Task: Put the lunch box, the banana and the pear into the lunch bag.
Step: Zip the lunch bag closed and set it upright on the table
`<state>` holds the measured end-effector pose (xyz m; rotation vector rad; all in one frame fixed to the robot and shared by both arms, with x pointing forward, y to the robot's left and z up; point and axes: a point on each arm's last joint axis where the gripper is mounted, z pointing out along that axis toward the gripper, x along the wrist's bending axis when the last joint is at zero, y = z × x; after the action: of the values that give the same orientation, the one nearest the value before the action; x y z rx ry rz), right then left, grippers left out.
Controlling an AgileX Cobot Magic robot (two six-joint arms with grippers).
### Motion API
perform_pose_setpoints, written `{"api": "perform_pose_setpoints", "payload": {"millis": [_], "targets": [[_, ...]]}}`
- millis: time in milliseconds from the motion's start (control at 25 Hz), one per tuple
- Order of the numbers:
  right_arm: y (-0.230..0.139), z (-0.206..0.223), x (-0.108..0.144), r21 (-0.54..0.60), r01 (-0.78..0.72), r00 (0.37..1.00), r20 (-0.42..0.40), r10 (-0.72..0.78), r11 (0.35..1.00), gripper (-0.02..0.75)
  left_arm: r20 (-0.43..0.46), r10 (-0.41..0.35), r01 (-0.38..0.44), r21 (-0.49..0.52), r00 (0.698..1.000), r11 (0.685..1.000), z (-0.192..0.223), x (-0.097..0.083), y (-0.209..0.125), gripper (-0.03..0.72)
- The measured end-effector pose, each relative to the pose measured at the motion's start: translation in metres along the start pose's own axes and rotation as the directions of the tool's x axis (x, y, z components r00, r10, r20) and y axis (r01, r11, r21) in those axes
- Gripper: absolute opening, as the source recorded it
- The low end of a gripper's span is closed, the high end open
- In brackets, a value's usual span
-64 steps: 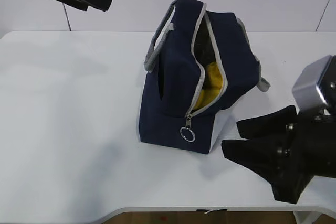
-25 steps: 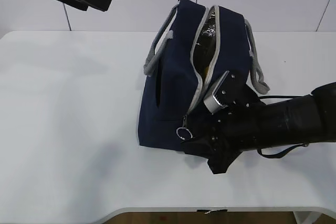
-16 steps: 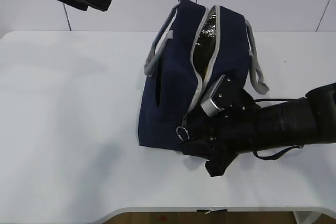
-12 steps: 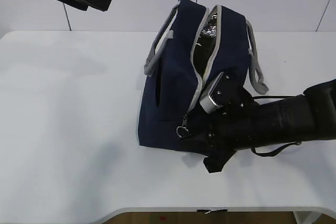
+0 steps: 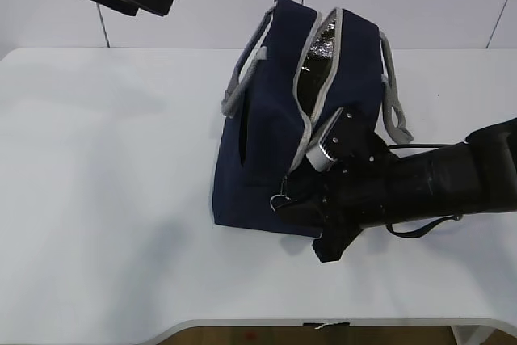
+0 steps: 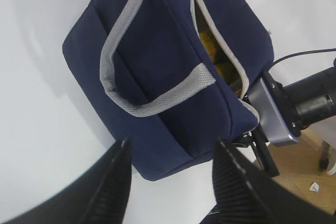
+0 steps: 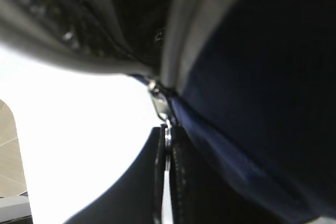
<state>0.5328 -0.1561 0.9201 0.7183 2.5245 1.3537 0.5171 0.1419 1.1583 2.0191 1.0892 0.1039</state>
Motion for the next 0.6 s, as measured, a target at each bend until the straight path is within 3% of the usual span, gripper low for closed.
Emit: {"api": "perform_pose_setpoints", "payload": {"millis": [280,600], "targets": [[0.005,-0.006,0.002,-0.001,-0.067,0.998,0.001,0.067,0.998,0.006,0.006,-0.005,0.005,-0.002,1.0,1.0,0.0,-0.001,0.0,0.382],[0.029,-0.037,0.014,0.03,-0.016,1.0,0.018,0.015,0.999,0.006,0.006,-0.005,0.005,-0.002,1.0,1.0,0.0,-0.001,0.0,0.381]]}}
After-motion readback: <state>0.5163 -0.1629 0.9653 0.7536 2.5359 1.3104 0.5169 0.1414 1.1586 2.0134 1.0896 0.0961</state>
